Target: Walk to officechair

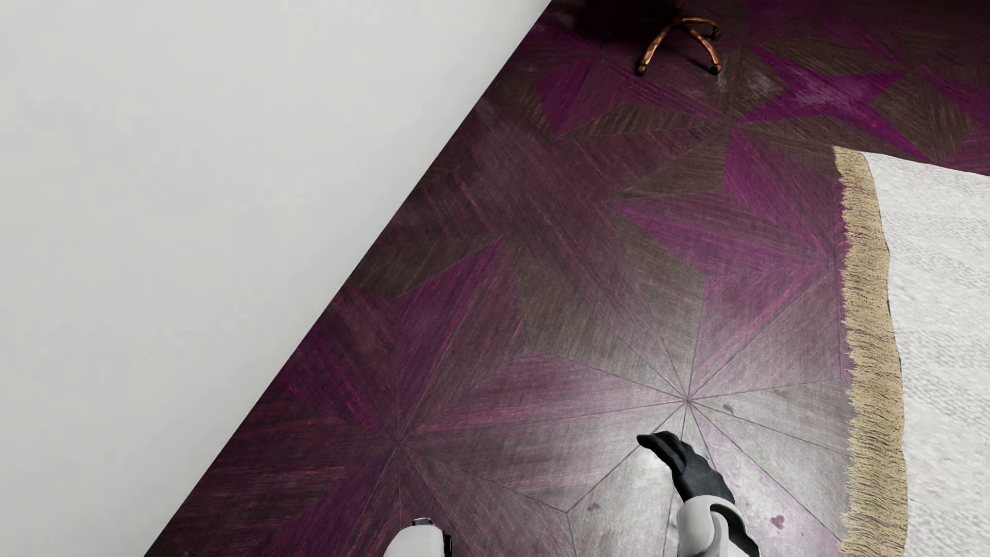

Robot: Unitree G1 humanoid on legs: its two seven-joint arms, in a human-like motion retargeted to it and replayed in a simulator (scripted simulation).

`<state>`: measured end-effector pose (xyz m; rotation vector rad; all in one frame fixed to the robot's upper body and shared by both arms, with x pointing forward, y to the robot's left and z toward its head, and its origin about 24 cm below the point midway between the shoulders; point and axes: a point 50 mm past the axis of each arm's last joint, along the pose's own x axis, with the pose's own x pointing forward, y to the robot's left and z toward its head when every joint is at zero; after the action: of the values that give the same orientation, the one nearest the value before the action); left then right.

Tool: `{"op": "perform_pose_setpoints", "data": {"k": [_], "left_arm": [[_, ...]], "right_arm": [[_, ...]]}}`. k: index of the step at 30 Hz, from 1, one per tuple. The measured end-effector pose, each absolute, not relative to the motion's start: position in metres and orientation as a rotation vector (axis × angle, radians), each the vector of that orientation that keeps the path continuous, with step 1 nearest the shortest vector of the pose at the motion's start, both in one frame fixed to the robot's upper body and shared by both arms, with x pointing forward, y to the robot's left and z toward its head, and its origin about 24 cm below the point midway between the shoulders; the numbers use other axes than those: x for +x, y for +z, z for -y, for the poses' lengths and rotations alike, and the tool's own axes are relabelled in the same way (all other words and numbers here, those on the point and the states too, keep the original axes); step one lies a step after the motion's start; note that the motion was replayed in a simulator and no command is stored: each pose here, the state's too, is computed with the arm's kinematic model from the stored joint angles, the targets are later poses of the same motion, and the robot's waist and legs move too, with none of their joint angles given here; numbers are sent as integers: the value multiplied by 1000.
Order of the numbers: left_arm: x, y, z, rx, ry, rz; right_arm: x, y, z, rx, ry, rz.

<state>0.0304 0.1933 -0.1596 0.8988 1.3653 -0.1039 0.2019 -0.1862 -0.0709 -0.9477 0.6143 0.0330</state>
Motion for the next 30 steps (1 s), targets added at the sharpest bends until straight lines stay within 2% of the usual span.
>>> {"op": "perform_pose_setpoints", "data": {"k": [2, 3, 5, 8, 9, 11, 12, 13, 16, 18, 20, 22, 24, 26, 27, 29, 30], "left_arm": [[25, -162, -186, 861, -253, -1376], [25, -162, -184, 814, -271, -1382], [34, -160, -182, 793, -236, -1356], [53, -158, -179, 843, -154, -1312], [60, -157, -180, 841, -117, -1302], [83, -151, -185, 858, -88, -1222], [95, -148, -190, 896, -83, -1166], [113, -143, -196, 933, -77, -1118], [165, -115, -213, 921, 75, -937], [193, -93, -219, 896, 155, -781], [214, -73, -220, 916, 162, -653], [224, -64, -216, 913, 156, -610], [219, -69, -211, 875, 159, -628], [195, -89, -206, 870, 145, -727], [177, -105, -199, 887, 95, -819], [143, -131, -185, 1000, -202, -992], [129, -137, -183, 1022, -282, -1048]], "right_arm": [[213, -59, 175, -941, 64, -530], [215, -58, 169, -943, 84, -516], [210, -65, 165, -955, 115, -553], [167, -104, 180, -1006, 154, -836], [149, -119, 185, -1064, 230, -959], [123, -138, 194, -1195, 486, -1130], [111, -142, 201, -1204, 532, -1185], [102, -141, 211, -1160, 458, -1227], [74, -135, 236, -979, 63, -1258], [56, -134, 240, -946, -34, -1290], [37, -140, 232, -926, 10, -1360], [21, -149, 216, -898, 162, -1435], [16, -154, 203, -871, 294, -1470], [24, -157, 191, -844, 321, -1456], [34, -156, 189, -844, 295, -1432], [67, -149, 183, -841, 210, -1304], [92, -142, 181, -847, 169, -1205]]}}
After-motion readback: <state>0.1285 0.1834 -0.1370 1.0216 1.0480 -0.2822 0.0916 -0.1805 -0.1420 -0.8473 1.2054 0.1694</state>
